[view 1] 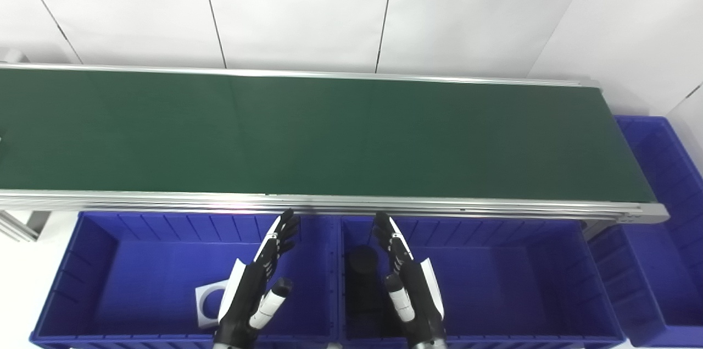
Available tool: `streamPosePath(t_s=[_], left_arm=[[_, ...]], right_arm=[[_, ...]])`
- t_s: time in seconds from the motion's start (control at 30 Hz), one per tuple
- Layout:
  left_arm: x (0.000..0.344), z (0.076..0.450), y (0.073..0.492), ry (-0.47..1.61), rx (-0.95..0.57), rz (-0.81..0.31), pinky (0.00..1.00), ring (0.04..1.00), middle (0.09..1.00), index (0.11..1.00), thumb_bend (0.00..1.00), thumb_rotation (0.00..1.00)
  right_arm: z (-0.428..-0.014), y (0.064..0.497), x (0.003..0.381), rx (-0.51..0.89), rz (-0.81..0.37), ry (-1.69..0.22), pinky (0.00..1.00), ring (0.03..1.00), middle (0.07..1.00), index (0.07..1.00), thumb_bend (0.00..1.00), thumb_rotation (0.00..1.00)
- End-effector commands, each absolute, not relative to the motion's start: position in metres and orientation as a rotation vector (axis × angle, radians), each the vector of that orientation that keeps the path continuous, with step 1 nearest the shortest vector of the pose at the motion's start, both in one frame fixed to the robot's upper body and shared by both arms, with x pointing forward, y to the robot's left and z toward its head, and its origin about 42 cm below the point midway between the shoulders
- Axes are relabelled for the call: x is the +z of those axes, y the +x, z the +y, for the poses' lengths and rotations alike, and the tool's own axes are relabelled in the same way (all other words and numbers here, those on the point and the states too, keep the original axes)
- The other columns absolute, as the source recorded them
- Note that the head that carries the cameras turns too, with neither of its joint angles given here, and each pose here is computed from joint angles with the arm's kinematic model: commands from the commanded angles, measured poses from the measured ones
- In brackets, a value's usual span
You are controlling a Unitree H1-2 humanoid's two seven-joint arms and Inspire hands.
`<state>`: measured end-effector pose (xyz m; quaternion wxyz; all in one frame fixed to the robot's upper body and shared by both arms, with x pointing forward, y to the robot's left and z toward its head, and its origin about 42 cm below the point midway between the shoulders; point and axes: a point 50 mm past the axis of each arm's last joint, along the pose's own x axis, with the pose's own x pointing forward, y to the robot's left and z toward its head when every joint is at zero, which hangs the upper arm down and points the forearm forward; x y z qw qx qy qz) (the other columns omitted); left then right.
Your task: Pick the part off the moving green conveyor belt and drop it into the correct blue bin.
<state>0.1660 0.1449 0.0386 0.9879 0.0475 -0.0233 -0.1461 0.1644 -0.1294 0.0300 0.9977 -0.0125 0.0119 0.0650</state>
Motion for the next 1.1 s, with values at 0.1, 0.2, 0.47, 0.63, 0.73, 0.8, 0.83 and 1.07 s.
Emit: streamPosePath(t_s=[0.1,0.2,0.47,0.63,0.73,0.8,0.83,1.07], left_arm=[[0.0509,0.1438,0.1728,0.076,-0.309,-0.086,0.91,0.937,0.939,0.954,0.73,0.95],[0.0504,0.1441,0.1736,0.078,-0.309,-0.086,0.91,0.934,0.939,0.953,0.71,0.95],[0.0511,0.1445,0.1736,0.080,-0.315,-0.076,0.92,0.937,0.940,0.957,0.71,0.97],[0.0505,0.1443,0.1736,0.082,-0.315,-0.082,0.92,0.937,0.941,0.959,0.72,0.97],[0.0505,0.1445,0.1728,0.082,-0.316,-0.085,0.91,0.936,0.940,0.954,0.71,0.99],[0.0502,0.1447,0.1725,0.080,-0.316,-0.088,0.91,0.935,0.940,0.952,0.68,1.00],[0.0502,0.1449,0.1723,0.078,-0.316,-0.089,0.91,0.934,0.940,0.951,0.68,1.00],[0.0513,0.1448,0.1721,0.076,-0.316,-0.093,0.92,0.934,0.940,0.951,0.74,1.00]], right_arm=[[-0.1163,0.1643,0.0373,0.109,-0.022,0.028,0.97,0.937,0.964,0.982,0.95,1.00],[-0.1167,0.1645,0.0368,0.117,-0.020,0.024,0.97,0.939,0.964,0.976,0.95,1.00],[-0.1172,0.1653,0.0373,0.125,-0.022,0.016,0.97,0.936,0.960,0.965,0.96,1.00],[-0.1175,0.1658,0.0366,0.131,-0.025,0.010,0.96,0.935,0.960,0.966,0.96,1.00],[-0.1172,0.1654,0.0371,0.136,-0.026,0.009,0.96,0.935,0.959,0.966,0.96,1.00],[-0.1168,0.1653,0.0371,0.137,-0.027,0.015,0.96,0.935,0.958,0.964,0.97,1.00],[-0.1164,0.1651,0.0373,0.131,-0.030,0.021,0.96,0.935,0.958,0.964,0.97,1.00],[-0.1152,0.1653,0.0392,0.119,-0.039,0.023,0.95,0.922,0.949,0.958,0.98,1.00]])
